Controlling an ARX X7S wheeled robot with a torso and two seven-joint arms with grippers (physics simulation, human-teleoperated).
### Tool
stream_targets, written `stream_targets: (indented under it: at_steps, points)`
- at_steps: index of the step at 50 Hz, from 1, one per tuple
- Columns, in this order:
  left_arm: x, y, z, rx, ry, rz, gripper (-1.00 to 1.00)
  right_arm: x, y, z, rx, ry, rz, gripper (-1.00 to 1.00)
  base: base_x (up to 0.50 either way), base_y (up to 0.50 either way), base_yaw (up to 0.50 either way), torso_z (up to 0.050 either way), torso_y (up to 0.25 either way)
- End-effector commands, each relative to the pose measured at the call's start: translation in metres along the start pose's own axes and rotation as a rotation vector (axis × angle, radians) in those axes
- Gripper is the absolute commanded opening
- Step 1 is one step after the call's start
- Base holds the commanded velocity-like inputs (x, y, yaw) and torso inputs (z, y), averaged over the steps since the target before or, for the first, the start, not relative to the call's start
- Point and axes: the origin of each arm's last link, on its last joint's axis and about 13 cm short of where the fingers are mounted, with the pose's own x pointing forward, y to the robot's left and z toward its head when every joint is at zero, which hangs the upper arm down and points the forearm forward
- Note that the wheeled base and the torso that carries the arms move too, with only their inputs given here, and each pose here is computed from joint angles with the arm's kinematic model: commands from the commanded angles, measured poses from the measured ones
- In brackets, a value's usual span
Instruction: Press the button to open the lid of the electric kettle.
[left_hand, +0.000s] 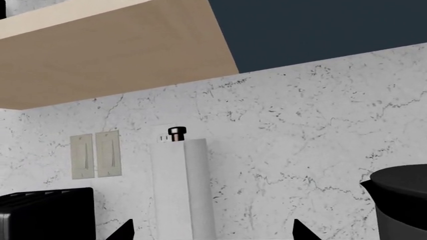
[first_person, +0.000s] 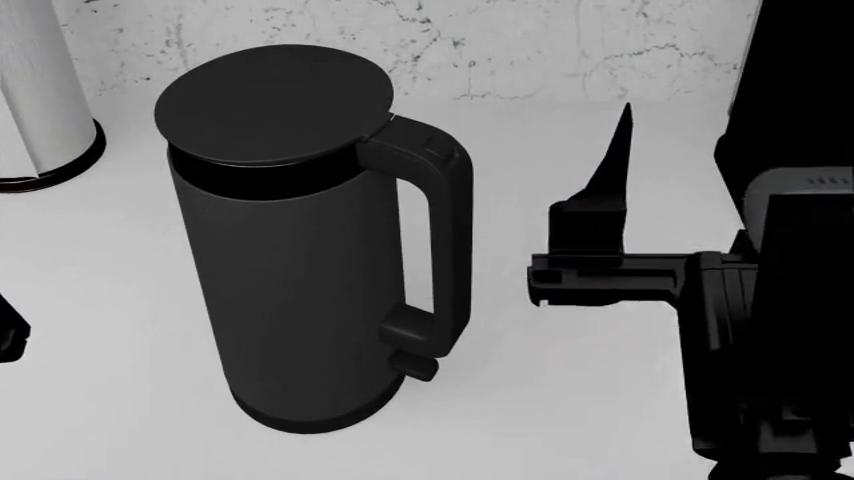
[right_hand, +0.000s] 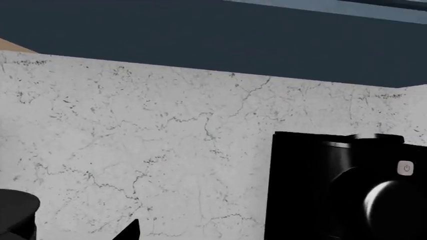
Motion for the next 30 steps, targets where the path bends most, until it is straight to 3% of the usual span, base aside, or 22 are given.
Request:
stream_targets:
  at_steps: [1,8,11,12,23,30]
  points:
    - [-0.001,0.003,0.003,0.001,-0.003,0.005,1.0,0.021,-0.025,0.05,-0.011,0.029,-0.028,1.0,0.0,0.0,0.0,0.0,0.0]
    - [-0.002,0.004,0.003,-0.002,-0.004,0.005,1.0,0.042,-0.032,0.095,-0.042,0.128,0.009,1.0,0.0,0.0,0.0,0.0,0.0]
    - [-0.002,0.003,0.003,-0.001,-0.004,0.004,1.0,0.053,-0.032,0.109,-0.063,0.233,0.065,1.0,0.0,0.0,0.0,0.0,0.0]
    - [-0.001,0.003,0.002,-0.002,-0.003,0.003,1.0,0.057,-0.033,0.113,-0.067,0.258,0.051,-1.0,0.0,0.0,0.0,0.0,0.0]
    - [-0.001,0.004,0.001,0.002,0.001,0.007,1.0,0.066,-0.026,0.154,-0.074,0.401,0.285,-1.0,0.0,0.0,0.0,0.0,0.0]
    - [-0.002,0.006,0.003,0.001,-0.004,0.009,1.0,0.067,-0.022,0.174,-0.145,0.478,0.459,-1.0,0.0,0.0,0.0,0.0,0.0]
